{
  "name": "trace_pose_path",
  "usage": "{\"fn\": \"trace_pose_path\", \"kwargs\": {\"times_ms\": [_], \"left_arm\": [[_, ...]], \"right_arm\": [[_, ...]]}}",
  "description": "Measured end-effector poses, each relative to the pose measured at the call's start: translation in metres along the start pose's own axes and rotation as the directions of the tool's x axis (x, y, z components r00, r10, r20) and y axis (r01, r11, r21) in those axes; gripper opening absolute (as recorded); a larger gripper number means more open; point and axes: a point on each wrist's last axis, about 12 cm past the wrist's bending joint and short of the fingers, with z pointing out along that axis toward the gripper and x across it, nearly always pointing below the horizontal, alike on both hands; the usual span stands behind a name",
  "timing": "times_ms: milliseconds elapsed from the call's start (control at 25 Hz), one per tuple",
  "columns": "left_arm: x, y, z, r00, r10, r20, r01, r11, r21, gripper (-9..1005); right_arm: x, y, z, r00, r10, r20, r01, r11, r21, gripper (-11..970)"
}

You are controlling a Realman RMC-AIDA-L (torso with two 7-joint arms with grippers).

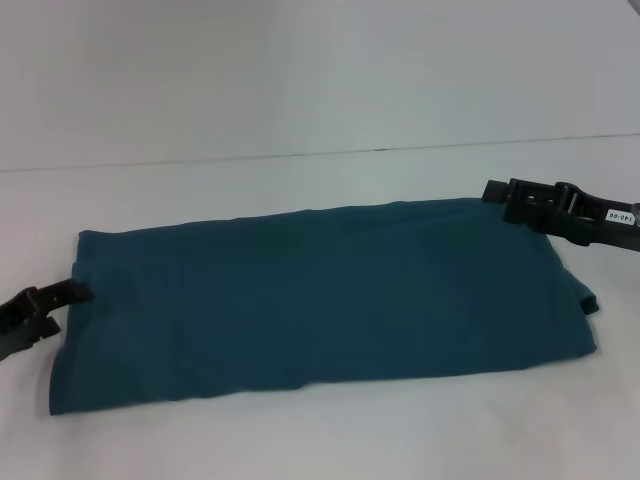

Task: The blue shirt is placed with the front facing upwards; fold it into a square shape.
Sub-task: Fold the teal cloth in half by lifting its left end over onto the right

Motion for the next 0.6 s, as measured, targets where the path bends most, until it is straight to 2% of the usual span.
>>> {"fn": "trace_pose_path", "kwargs": {"times_ms": [240, 600], "left_arm": [[0.0014, 0.0006, 0.0020, 0.998, 0.062, -0.010, -0.062, 0.998, -0.020, 792], [0.0017, 0.0037, -0.0004, 0.999, 0.043, 0.005, -0.043, 0.999, -0.022, 792]], "right_arm": [[0.0008, -0.0012, -0.0013, 1.000, 0.002, 0.001, -0.002, 1.000, 0.003, 703], [0.0005, -0.0013, -0.0017, 1.000, 0.000, 0.001, 0.000, 1.000, 0.004, 703]]}}
